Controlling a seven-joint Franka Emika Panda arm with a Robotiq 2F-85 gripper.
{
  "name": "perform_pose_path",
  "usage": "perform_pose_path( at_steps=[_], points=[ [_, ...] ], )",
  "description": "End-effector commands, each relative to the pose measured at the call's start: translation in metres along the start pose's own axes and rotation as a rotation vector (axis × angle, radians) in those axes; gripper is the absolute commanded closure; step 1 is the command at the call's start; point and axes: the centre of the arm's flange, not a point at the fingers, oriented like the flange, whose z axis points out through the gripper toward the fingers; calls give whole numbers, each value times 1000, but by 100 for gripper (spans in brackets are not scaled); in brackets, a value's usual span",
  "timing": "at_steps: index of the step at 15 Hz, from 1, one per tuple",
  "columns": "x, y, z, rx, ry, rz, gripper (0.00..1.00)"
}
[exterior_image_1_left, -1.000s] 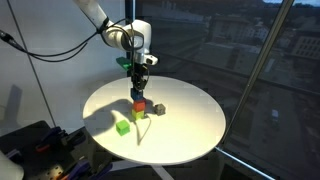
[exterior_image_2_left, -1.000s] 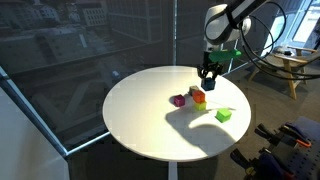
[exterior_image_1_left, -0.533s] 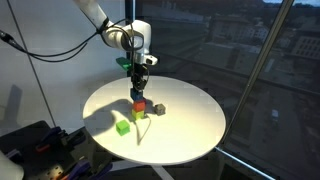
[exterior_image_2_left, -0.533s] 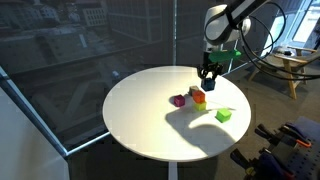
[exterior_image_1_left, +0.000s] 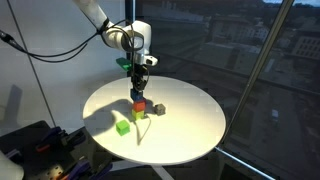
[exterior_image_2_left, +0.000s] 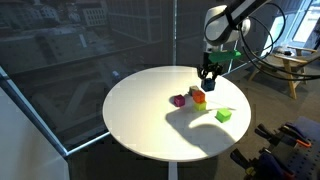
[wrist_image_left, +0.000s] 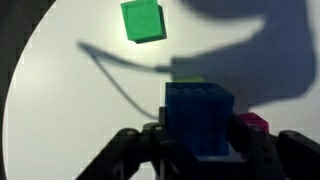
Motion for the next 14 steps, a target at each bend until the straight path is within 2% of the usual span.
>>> perform_pose_path(
  at_steps=[1, 14],
  points=[
    [7, 1, -6, 3, 16, 13, 69],
    [32, -7, 1, -3, -4, 21, 69]
  ],
)
